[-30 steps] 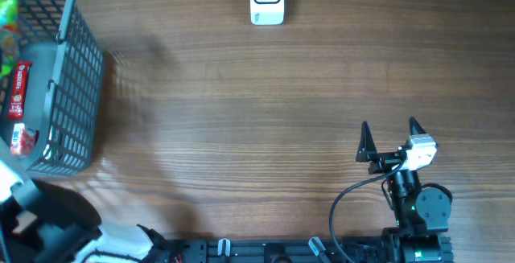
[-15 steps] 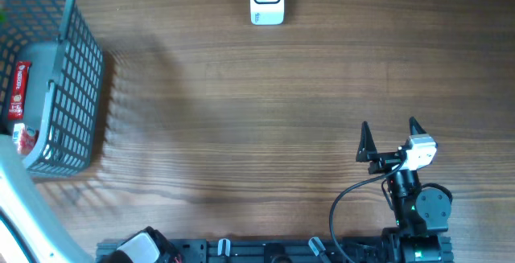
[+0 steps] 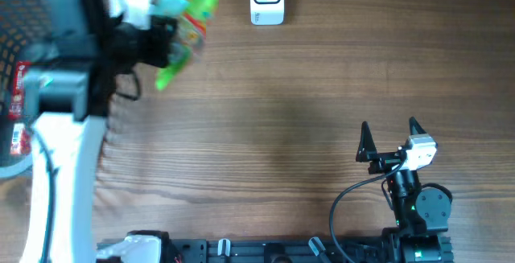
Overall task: Scan the item barcode
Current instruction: 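Carry the bags with the left gripper toward the white scanner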
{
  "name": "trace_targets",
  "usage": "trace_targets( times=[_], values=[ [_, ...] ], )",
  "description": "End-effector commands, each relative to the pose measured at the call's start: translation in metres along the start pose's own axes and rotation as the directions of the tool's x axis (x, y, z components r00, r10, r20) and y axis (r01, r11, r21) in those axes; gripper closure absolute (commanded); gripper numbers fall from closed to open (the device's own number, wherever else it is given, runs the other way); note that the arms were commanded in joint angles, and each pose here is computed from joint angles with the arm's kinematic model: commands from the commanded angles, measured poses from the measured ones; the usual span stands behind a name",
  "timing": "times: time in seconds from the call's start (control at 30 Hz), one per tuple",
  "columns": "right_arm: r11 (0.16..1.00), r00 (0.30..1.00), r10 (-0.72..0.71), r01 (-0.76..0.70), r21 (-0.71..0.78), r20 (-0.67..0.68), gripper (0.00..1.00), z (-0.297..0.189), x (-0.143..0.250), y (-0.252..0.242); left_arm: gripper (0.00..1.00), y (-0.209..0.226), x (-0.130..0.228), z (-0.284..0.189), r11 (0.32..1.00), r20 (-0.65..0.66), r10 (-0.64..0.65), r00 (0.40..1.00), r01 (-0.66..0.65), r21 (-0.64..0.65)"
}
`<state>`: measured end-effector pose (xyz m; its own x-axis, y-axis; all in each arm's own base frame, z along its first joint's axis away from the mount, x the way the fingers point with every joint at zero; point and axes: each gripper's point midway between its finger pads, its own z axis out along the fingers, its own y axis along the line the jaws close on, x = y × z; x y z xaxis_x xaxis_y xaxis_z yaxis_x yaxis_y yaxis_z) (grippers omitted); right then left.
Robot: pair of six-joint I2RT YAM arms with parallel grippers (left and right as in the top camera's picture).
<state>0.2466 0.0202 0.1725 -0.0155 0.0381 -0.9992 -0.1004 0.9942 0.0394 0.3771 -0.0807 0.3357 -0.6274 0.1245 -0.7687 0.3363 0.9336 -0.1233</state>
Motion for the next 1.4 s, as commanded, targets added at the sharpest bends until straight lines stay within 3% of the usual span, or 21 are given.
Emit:
trace_targets(
  times=[0.0, 0.2, 0.33, 0.47, 0.5, 0.53, 0.57, 0.7, 0.83, 0.93, 1.0, 1.03, 1.07, 1.1, 1.13, 1.17, 1.2, 1.27, 1.37],
  values=[
    [1.000, 1.000, -0.013, 0.013, -0.007, 0.005, 0.00, 0.000, -0.001, 0.001, 0.96, -0.009, 0.045, 0.066, 0.991, -0.192, -0.133, 0.972, 0.126, -0.044],
    [1.000, 1.000, -0.012, 0.012, -0.008, 0.005, 0.00, 0.000, -0.001, 0.001, 0.96, -0.030, 0.117, 0.157, 0.970, -0.441, -0.242, 0.864, 0.223, -0.096],
    [1.000, 1.000, -0.012, 0.012, -0.008, 0.005, 0.00, 0.000, -0.001, 0.001, 0.96, -0.051, 0.151, 0.206, 0.980, -0.520, -0.196, 0.831, 0.186, -0.071],
    [1.000, 1.000, -0.012, 0.012, -0.008, 0.005, 0.00, 0.000, -0.001, 0.001, 0.93, -0.073, 0.170, 0.226, 0.985, -0.557, -0.164, 0.814, 0.169, -0.043],
    [1.000, 1.000, -0.012, 0.012, -0.008, 0.005, 0.00, 0.000, -0.001, 0.001, 0.77, -0.076, 0.172, 0.228, 0.986, -0.562, -0.156, 0.812, 0.163, -0.038],
    [1.000, 1.000, -0.012, 0.012, -0.008, 0.005, 0.00, 0.000, -0.001, 0.001, 0.06, -0.080, 0.172, 0.229, 0.987, -0.561, -0.149, 0.814, 0.159, -0.031],
    [1.000, 1.000, -0.012, 0.012, -0.007, 0.005, 0.00, 0.000, -0.001, 0.001, 0.00, -0.083, 0.172, 0.230, 0.988, -0.557, -0.142, 0.818, 0.155, -0.025],
    [1.000, 1.000, -0.012, 0.012, -0.008, 0.005, 0.00, 0.000, -0.001, 0.001, 0.00, -0.083, 0.159, 0.232, 0.987, -0.520, -0.141, 0.842, 0.157, -0.014],
    [1.000, 1.000, -0.012, 0.012, -0.007, 0.005, 0.00, 0.000, -0.001, 0.001, 0.00, -0.084, 0.124, 0.220, 0.986, -0.450, -0.147, 0.881, 0.166, 0.002],
    [1.000, 1.000, -0.012, 0.012, -0.008, 0.005, 0.00, 0.000, -0.001, 0.001, 0.00, -0.089, 0.127, 0.208, 0.963, -0.475, -0.258, 0.841, 0.266, -0.051],
    [1.000, 1.000, -0.012, 0.012, -0.008, 0.005, 0.00, 0.000, -0.001, 0.001, 0.02, -0.095, 0.146, 0.209, 0.964, -0.530, -0.252, 0.810, 0.257, -0.067],
    [1.000, 1.000, -0.012, 0.012, -0.008, 0.005, 0.00, 0.000, -0.001, 0.001, 0.27, -0.098, 0.154, 0.213, 0.966, -0.545, -0.245, 0.802, 0.250, -0.067],
    [1.000, 1.000, -0.012, 0.012, -0.008, 0.005, 0.00, 0.000, -0.001, 0.001, 0.68, -0.104, 0.163, 0.218, 0.969, -0.555, -0.232, 0.799, 0.240, -0.060],
    [1.000, 1.000, -0.012, 0.012, -0.008, 0.005, 0.00, 0.000, -0.001, 0.001, 0.88, -0.109, 0.170, 0.223, 0.972, -0.563, -0.219, 0.797, 0.230, -0.051],
    [1.000, 1.000, -0.012, 0.012, -0.008, 0.005, 0.00, 0.000, -0.001, 0.001, 0.89, -0.112, 0.172, 0.225, 0.974, -0.564, -0.211, 0.798, 0.224, -0.047],
    [1.000, 1.000, -0.012, 0.012, -0.008, 0.005, 0.00, 0.000, -0.001, 0.001, 0.77, -0.114, 0.170, 0.226, 0.975, -0.554, -0.202, 0.807, 0.219, -0.037],
    [1.000, 1.000, -0.012, 0.012, -0.007, 0.005, 0.00, 0.000, -0.001, 0.001, 0.31, -0.115, 0.166, 0.227, 0.980, -0.545, -0.177, 0.819, 0.199, -0.019],
    [1.000, 1.000, -0.012, 0.012, -0.008, 0.005, 0.00, 0.000, -0.001, 0.001, 0.01, -0.109, 0.165, 0.228, 0.987, -0.536, -0.151, 0.830, 0.161, -0.027],
    [1.000, 1.000, -0.012, 0.012, -0.008, 0.005, 0.00, 0.000, -0.001, 0.001, 0.00, -0.097, 0.163, 0.227, 0.989, -0.517, -0.149, 0.843, 0.121, -0.087]
  ],
)
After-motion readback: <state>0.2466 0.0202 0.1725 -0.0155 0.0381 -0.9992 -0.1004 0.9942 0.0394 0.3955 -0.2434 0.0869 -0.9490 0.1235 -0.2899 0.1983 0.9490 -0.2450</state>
